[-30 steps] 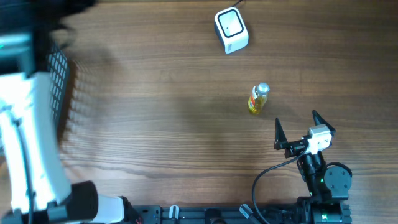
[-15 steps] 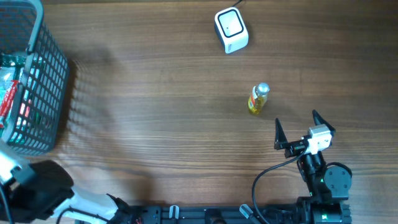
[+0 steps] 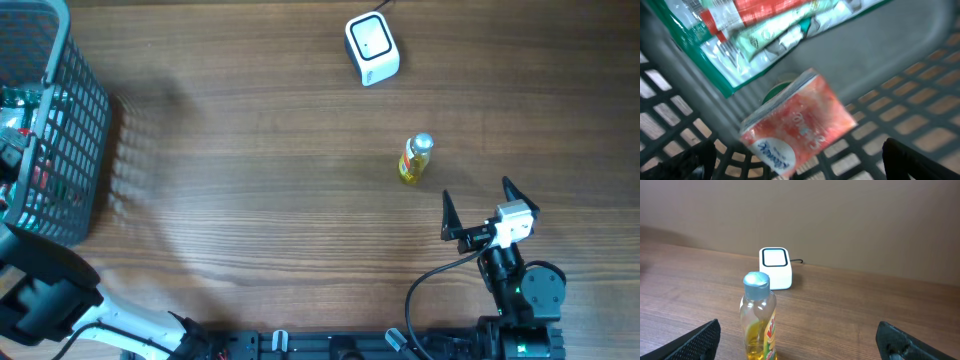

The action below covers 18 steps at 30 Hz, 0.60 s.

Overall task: Scan the item barcode
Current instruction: 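Release the bottle and move the left gripper back to the basket, then grasp the orange Kleenex tissue pack in the basket with the left gripper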

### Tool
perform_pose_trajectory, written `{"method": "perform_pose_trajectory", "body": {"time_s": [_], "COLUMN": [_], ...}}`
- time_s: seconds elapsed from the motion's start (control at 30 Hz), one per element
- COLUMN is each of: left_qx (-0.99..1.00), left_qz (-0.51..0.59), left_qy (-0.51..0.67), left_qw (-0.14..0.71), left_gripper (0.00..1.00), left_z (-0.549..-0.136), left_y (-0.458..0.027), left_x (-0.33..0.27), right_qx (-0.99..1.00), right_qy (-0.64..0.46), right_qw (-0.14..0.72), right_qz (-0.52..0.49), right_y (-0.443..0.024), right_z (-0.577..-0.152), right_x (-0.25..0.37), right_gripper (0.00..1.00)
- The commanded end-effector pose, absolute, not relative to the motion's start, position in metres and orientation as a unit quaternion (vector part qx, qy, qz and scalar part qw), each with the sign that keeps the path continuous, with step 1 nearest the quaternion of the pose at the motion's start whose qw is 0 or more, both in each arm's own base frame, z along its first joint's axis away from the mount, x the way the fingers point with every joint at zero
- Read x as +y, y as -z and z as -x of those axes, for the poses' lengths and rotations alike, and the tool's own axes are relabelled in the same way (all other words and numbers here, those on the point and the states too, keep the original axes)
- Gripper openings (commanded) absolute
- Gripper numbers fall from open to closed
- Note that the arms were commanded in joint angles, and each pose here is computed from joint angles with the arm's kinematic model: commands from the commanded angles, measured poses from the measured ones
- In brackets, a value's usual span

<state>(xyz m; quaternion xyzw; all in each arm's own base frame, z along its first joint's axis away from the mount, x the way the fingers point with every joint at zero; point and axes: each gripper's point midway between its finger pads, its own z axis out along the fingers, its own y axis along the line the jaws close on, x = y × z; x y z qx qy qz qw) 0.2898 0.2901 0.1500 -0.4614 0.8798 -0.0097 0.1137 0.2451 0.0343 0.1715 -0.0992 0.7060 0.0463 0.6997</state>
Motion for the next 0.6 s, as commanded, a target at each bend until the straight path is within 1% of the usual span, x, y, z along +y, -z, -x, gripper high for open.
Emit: {"method": "perform_pose_trajectory", "body": {"time_s": [0.0, 0.3, 0.57], "left_qx": [0.897, 0.897, 0.899], "left_qz": [0.432, 0.429, 0.431], "left_qy": [0.01, 0.004, 0.015], "left_qw": [0.095, 0.107, 0.082], "left_gripper": [1.0, 1.0, 1.0], "left_z": [-0.284, -0.288, -0.286], "left_y": [-0.125, -0.118, -0.085], "left_x": [0.288, 0.293, 0.29], "right_qx": [0.706, 0.706, 0.706], "right_qy": [-0.04, -0.04, -0.041], "right_qw": [0.701, 0.701, 0.701], "right_qz": [0.094, 0.094, 0.094], "right_y": [-0.172, -0.172, -0.172], "right_z": [-0.246, -0.246, -0.246], "right_x": [0.031, 0.031, 0.031], "right_gripper": [1.0, 1.0, 1.0]}}
